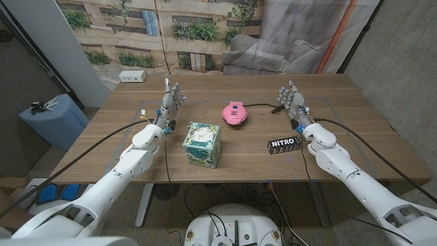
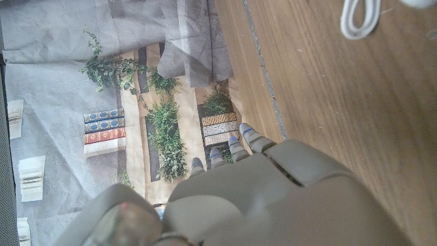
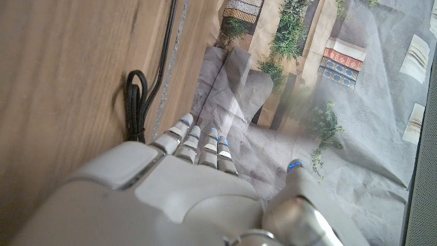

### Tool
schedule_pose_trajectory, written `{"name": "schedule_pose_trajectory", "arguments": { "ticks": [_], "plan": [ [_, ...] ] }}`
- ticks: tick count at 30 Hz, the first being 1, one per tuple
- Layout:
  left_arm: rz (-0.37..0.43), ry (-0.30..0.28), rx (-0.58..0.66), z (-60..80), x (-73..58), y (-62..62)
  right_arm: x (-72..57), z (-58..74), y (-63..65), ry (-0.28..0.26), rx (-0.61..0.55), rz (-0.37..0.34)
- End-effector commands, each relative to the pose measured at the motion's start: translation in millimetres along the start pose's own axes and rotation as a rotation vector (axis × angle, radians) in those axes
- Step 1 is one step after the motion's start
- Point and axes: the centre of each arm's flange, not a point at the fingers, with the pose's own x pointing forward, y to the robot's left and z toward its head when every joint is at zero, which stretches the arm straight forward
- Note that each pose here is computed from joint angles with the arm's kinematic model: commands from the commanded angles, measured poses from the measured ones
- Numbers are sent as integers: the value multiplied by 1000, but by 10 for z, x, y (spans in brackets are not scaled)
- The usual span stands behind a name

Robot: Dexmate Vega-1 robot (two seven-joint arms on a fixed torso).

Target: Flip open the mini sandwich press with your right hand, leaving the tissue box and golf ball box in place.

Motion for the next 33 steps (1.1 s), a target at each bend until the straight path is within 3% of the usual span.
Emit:
{"name": "schedule_pose_trajectory", "arguments": {
  "ticks": [1,5,19,33],
  "plan": [
    [0,0,0,1,0,1,-104,-59,101,9,-21,15],
    [0,0,0,1,0,1,-104,-70,76,10,-26,22],
    [0,0,0,1,1,2,-204,35,76,-66,-156,8],
    [0,0,0,2,1,2,-261,63,147,-90,-399,53]
  ]
}}
